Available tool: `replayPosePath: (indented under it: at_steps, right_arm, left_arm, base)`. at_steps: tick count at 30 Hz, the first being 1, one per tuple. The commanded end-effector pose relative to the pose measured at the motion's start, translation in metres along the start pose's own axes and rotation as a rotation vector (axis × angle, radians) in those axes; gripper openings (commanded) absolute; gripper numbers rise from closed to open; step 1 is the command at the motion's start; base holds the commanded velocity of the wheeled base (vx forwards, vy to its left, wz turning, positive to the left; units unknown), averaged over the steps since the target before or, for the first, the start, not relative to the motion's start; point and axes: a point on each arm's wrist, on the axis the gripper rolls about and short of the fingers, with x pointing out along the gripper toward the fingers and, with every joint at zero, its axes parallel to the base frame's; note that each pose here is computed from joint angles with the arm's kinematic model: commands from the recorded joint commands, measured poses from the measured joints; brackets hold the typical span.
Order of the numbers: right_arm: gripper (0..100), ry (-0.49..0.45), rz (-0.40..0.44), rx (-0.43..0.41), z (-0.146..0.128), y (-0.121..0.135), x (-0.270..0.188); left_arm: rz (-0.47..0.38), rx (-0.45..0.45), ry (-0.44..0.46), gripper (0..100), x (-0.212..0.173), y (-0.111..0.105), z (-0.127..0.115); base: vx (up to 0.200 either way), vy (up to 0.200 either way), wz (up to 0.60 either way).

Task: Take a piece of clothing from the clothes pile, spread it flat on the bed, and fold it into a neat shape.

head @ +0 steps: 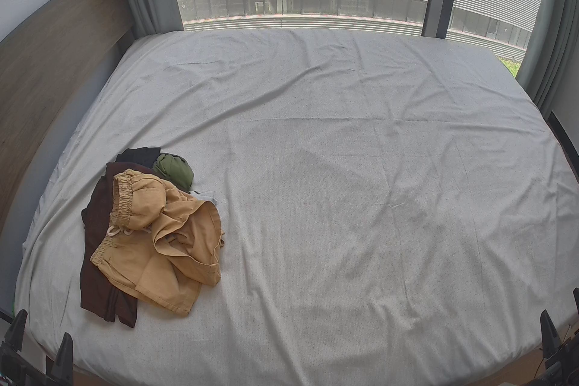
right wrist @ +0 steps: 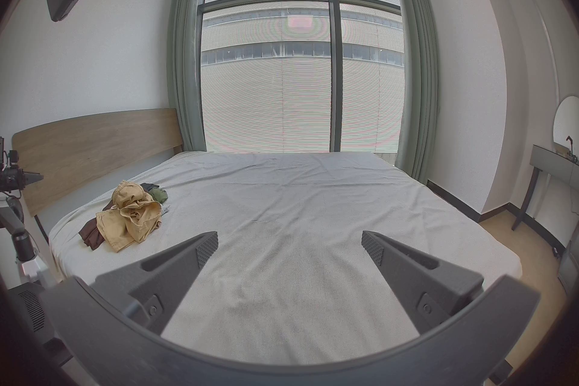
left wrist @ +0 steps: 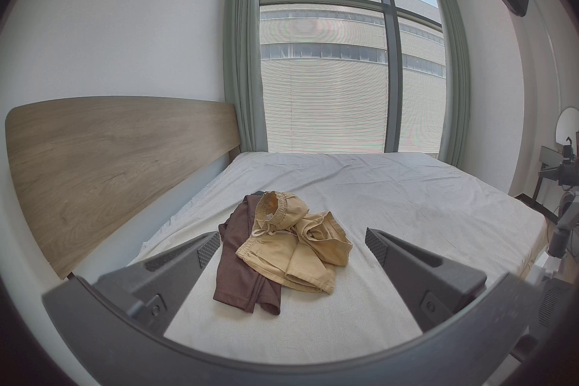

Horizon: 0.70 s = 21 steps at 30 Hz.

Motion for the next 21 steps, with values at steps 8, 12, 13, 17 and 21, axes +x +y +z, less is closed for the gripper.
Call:
replayPosePath:
  at_steps: [8, 12, 13, 17, 21]
  right_arm:
    - [100, 0.006, -0.001, -0.002, -0.0052, 0.0000, 0.0004]
    - [100, 0.006, -0.001, -0.002, -0.0052, 0.0000, 0.0004]
    - [100, 0.005, -0.001, -0.004, -0.0052, 0.0000, 0.0003]
    - [100, 0.006, -0.002, -0.004, -0.0052, 0.0000, 0.0004]
    - [100, 0.006, -0.001, -0.004, -0.0052, 0.0000, 0.0004]
  left_arm:
    - [-0.006, -0.008, 0.006, 100, 0.0005, -0.0001, -0.0050]
    - [-0.007, -0.007, 0.006, 100, 0.0005, -0.0001, -0.0050]
    - [-0.007, -0.007, 0.004, 100, 0.0004, -0.0001, -0.0050]
    - [-0.007, -0.007, 0.003, 100, 0.0002, -0.0001, -0.0052]
    - [-0.010, -0.004, 0.000, 100, 0.0001, -0.0002, -0.0051]
  base:
    - [0.000, 0.000, 0.00]
    - [0.000, 0.000, 0.00]
    - [0.000, 0.000, 0.00]
    - [0.000, 0.000, 0.00]
    - [0.000, 0.000, 0.00]
